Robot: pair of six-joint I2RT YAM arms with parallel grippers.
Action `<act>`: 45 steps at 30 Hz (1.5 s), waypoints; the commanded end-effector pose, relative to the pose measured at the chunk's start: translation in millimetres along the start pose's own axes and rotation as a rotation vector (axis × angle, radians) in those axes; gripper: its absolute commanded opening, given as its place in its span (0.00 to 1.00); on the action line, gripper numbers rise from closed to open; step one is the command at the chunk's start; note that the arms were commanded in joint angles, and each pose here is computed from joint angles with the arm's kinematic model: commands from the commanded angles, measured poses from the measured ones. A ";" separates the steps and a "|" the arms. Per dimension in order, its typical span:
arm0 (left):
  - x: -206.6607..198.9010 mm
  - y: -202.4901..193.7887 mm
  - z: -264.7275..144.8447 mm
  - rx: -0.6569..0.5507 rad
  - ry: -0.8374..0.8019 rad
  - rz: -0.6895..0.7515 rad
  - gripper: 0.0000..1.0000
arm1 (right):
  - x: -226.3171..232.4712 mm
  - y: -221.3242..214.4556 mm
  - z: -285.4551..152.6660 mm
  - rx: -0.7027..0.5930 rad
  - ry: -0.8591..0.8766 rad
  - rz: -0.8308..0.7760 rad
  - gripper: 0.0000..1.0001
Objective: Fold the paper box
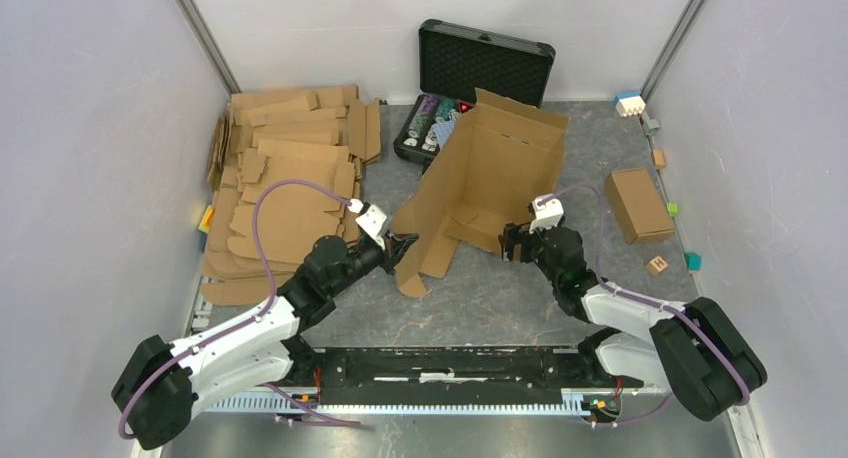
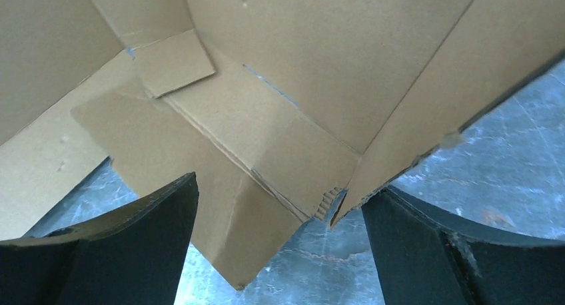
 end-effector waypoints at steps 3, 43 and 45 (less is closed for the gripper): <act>-4.6 5.3 3.2 -0.008 -0.039 0.032 0.08 | 12.9 18.0 5.4 -0.053 0.126 -0.068 0.96; -5.8 3.6 5.6 0.010 -0.037 0.043 0.08 | -4.6 31.9 -21.2 -0.196 -0.107 0.018 0.92; -5.9 3.4 5.7 0.010 -0.037 0.045 0.08 | 0.5 32.3 -18.9 -0.181 -0.043 -0.025 0.93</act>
Point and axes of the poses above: each gripper's point midway between its finger pads, its own z axis out along the fingers, its own x axis along the line the jaws close on, y = z × x, the point moved 10 cm from there along -z, back along the fingers, and after that the axes turned 12 degrees about -z, right-handed, at the moved point
